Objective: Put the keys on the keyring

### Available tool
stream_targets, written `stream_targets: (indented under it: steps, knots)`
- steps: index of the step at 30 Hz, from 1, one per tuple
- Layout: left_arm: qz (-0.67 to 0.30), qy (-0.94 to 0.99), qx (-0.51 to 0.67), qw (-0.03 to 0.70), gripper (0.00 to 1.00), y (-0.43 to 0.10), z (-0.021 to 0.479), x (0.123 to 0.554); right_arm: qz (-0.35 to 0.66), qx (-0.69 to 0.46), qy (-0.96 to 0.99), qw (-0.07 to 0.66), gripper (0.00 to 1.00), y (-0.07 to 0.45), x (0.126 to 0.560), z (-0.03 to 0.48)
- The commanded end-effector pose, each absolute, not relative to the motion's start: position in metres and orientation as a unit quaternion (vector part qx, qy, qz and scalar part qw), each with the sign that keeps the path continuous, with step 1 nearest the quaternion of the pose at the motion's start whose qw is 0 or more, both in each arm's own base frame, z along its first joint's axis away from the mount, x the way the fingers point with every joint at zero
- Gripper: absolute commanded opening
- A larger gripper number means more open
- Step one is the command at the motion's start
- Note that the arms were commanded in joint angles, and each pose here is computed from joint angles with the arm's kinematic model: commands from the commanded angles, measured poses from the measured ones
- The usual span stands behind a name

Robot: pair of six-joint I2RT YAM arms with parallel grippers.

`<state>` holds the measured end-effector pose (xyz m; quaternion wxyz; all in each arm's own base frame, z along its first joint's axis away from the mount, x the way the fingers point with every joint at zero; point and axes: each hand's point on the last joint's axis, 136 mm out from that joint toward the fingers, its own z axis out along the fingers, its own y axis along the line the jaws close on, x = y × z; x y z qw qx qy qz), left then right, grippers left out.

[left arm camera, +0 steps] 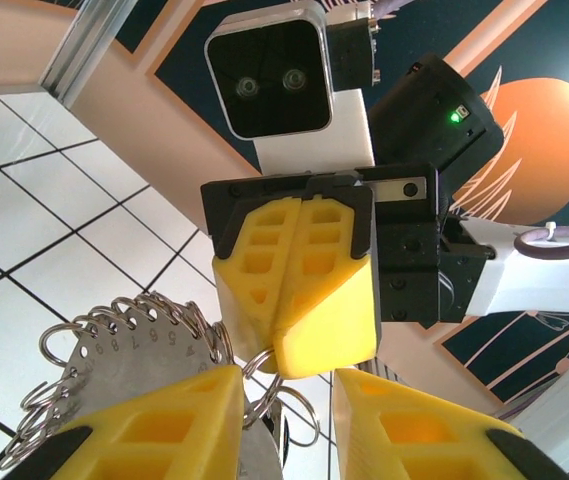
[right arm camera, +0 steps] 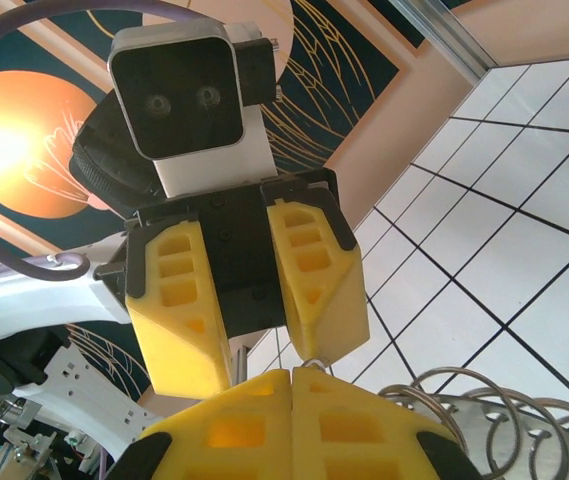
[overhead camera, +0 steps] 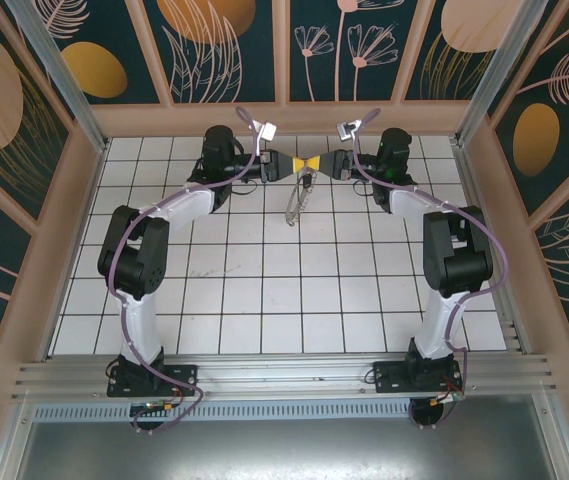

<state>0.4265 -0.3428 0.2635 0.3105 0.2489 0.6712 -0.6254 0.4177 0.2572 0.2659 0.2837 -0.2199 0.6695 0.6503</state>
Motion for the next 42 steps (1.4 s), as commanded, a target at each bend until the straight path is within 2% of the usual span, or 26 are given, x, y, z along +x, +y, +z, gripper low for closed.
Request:
stream_targets:
  steps: [1, 9, 15, 23, 31, 38, 42]
  knots:
    - [-0.628, 0.666, 0.256, 0.312, 0.30, -0.345, 0.257, 0.426, 0.650, -0.254, 0.648, 0.306, 0.00, 0.260, 0.415, 0.285]
    - [-0.633, 0.661, 0.262, 0.307, 0.29, -0.348, 0.259, 0.421, 0.651, -0.253, 0.647, 0.306, 0.00, 0.263, 0.416, 0.286]
    - [-0.627, 0.667, 0.253, 0.312, 0.36, -0.347, 0.254, 0.425, 0.651, -0.257, 0.646, 0.305, 0.00, 0.263, 0.414, 0.287]
    - [-0.619, 0.669, 0.252, 0.324, 0.38, -0.346, 0.258, 0.429, 0.649, -0.257, 0.649, 0.302, 0.00, 0.263, 0.411, 0.285]
    - [-0.632, 0.659, 0.261, 0.313, 0.31, -0.348, 0.259, 0.421, 0.650, -0.256, 0.647, 0.305, 0.00, 0.263, 0.414, 0.287]
    - [-0.637, 0.654, 0.274, 0.303, 0.29, -0.354, 0.256, 0.411, 0.650, -0.253, 0.647, 0.306, 0.00, 0.264, 0.416, 0.288]
    - [-0.636, 0.654, 0.272, 0.307, 0.25, -0.355, 0.256, 0.411, 0.651, -0.251, 0.648, 0.305, 0.00, 0.264, 0.417, 0.287]
